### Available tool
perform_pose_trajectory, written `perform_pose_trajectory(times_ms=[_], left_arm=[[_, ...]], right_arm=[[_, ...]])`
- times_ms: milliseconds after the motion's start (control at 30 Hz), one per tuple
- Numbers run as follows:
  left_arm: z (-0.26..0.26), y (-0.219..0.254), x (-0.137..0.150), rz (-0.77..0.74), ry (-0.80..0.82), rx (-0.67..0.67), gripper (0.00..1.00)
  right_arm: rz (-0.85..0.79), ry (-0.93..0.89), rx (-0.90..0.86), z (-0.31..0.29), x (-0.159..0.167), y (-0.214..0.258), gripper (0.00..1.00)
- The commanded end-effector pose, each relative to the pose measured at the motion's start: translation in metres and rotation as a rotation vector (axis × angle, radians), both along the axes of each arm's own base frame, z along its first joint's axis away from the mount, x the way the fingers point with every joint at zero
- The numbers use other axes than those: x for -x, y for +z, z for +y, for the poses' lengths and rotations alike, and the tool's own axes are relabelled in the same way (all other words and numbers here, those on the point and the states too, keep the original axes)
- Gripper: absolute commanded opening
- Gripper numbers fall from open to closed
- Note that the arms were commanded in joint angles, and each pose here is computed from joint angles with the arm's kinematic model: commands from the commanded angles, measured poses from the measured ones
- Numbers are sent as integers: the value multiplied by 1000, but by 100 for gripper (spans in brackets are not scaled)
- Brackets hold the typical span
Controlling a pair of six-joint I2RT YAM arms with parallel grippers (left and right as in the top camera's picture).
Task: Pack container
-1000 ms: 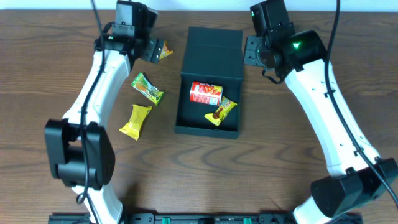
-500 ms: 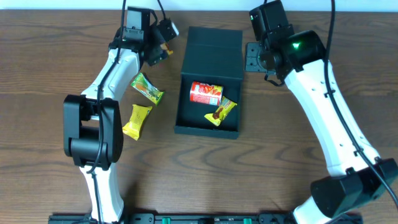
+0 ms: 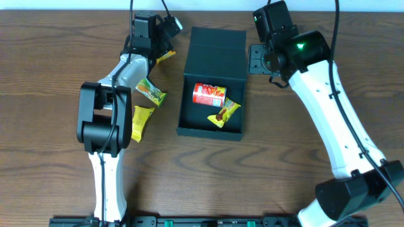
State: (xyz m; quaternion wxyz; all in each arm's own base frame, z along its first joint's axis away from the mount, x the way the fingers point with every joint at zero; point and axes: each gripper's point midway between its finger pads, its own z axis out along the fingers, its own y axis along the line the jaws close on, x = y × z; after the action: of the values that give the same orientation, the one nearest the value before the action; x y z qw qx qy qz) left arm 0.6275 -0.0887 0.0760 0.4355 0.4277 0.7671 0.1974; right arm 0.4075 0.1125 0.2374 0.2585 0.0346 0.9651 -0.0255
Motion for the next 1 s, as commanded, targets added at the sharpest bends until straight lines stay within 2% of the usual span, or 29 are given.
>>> perform_pose_trajectory(times_ms=[0,433,667,833,967], left_arm=[[9,-13,-4,16,42,2,95],[26,-15,-1,27,121,-65,95],[31,8,0,5,148,-77,95],[31,22,31,121,222,-20,95],[27,54,59,172,283,67,95]], right_arm=[[-9,0,15,-5,-2,3,64],[4,0,19,-6,0,0,66],[3,0,19,-6,0,0,67],[3,-1,18,-6,0,0,67],[3,-3,16,-6,0,0,68]])
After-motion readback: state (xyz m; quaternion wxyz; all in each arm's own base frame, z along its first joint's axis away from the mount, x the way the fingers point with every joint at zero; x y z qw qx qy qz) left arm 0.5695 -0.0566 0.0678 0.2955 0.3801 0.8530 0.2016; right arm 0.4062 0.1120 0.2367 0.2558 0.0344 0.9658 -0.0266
